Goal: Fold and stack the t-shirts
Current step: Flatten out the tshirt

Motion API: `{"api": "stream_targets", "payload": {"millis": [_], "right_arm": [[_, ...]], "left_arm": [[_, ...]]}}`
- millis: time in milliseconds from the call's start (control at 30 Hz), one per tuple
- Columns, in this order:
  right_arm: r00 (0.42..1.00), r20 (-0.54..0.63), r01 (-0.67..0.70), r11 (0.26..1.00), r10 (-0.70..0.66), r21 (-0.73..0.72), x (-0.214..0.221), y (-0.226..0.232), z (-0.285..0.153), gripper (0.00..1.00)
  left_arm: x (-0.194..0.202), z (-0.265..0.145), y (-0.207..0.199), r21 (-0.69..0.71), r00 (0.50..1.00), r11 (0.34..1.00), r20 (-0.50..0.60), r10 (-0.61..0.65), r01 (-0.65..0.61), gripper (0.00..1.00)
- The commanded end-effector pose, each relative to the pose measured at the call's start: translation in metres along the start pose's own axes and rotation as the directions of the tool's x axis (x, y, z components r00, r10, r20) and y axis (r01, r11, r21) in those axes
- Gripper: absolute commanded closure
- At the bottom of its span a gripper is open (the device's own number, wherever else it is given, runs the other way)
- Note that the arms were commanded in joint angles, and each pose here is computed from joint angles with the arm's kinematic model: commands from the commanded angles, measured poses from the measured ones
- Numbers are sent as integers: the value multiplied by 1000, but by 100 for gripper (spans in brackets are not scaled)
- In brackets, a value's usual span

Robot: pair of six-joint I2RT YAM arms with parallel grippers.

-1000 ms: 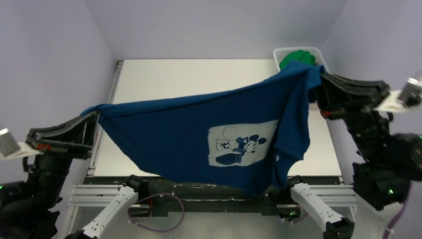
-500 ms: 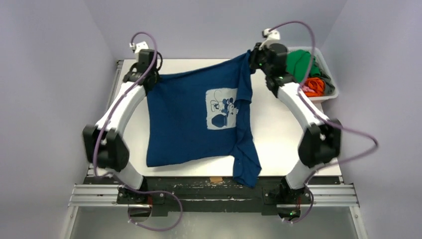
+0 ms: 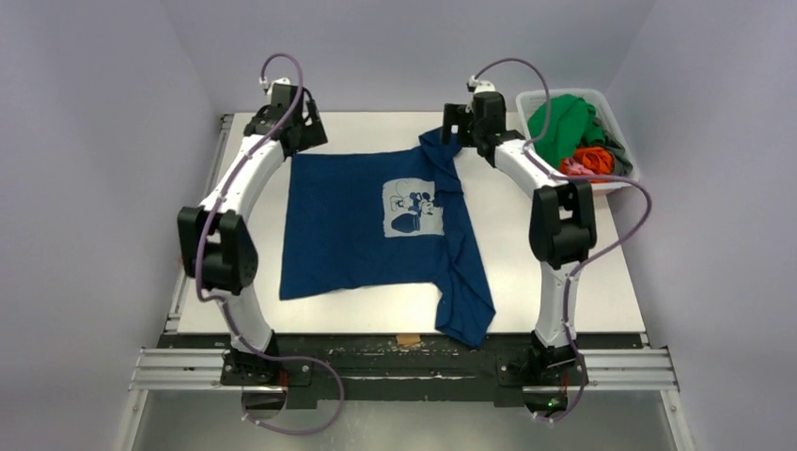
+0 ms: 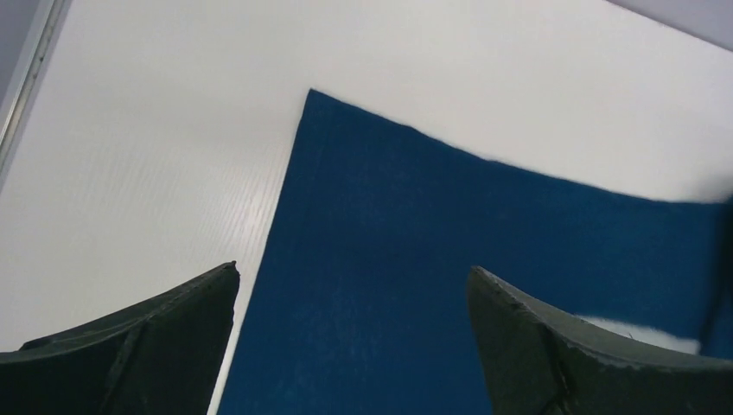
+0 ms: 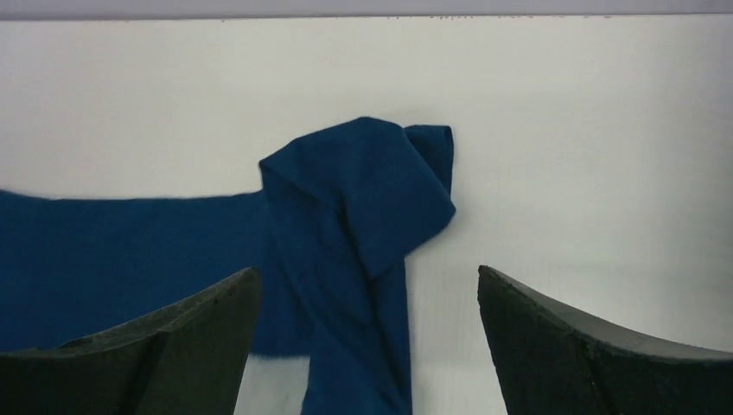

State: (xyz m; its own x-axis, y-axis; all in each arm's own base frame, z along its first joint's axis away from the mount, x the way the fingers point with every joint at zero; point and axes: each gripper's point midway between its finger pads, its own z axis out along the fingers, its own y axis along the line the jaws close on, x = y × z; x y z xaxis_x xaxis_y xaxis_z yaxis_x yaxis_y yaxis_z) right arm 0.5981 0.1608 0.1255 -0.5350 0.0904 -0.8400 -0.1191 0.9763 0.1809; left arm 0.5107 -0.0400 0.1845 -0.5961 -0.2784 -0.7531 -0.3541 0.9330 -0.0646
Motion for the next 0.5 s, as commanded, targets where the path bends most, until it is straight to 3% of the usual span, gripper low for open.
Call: {"api": "stream_targets", "payload": {"millis": [0, 200, 333, 467], "right_arm": [[978, 198, -68, 997, 72, -28, -69, 11, -101, 7], [984, 17, -172, 979, 175, -112, 35, 26, -163, 7], [979, -148, -161, 976, 140, -144, 113, 53, -181, 8], [954, -262, -208, 951, 145, -229, 156, 83, -191, 14]], "left_arm": [[9, -65, 4, 140, 996, 986, 17, -92, 89, 0], [100, -107, 20, 249, 976, 946, -115, -182, 206, 0], [158, -119, 20, 318, 962, 918, -206, -177, 237, 0], [201, -118, 5, 415, 945, 871, -291, -147, 263, 0]]}}
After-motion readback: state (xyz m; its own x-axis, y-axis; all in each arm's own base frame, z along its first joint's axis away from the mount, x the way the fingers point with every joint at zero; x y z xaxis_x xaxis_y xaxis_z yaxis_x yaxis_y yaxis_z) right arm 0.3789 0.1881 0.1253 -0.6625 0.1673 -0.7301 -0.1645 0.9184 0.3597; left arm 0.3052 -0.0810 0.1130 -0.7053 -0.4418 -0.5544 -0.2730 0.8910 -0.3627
